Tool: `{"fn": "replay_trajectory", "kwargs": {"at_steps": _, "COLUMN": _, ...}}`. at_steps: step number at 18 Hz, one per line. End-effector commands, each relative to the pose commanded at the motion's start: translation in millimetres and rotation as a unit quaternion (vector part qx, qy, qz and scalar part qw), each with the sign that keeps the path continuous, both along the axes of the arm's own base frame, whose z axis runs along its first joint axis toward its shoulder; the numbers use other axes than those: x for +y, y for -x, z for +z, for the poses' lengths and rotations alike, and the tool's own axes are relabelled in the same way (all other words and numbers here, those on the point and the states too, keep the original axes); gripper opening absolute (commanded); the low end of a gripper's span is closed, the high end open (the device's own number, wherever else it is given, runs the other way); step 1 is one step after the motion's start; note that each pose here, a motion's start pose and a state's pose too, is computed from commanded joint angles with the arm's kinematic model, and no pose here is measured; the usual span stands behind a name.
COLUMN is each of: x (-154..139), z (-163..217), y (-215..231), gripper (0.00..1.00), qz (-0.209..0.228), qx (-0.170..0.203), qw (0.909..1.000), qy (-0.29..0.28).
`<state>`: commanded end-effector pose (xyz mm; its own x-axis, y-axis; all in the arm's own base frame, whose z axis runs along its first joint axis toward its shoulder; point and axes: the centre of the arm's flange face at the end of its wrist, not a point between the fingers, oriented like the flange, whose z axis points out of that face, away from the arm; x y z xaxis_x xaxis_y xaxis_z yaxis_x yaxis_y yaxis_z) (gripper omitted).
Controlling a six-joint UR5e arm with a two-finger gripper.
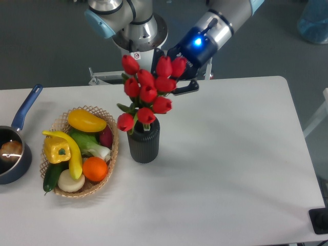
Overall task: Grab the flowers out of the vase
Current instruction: 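Lift the gripped tulips straight up out of the black vase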
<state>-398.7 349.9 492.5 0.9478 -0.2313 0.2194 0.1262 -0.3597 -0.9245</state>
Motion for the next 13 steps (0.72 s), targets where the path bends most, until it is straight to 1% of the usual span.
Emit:
{"fn": "replay_trajectory", "kwargs": {"at_steps": 4, "x": -12, "z": 7, "y": 11, "gripper": 0.00, "qz": 0.020, "qx": -0.010, "qw": 0.9997, "qy": -0.011}}
{"fn": "replay_trajectory", "kwargs": {"at_steps": 13, "x": -17, "z": 24, "y": -1, "gripper": 0.00, "qz": 0.029, "qx": -0.011, "qw": 0.9995, "qy": -0.011}}
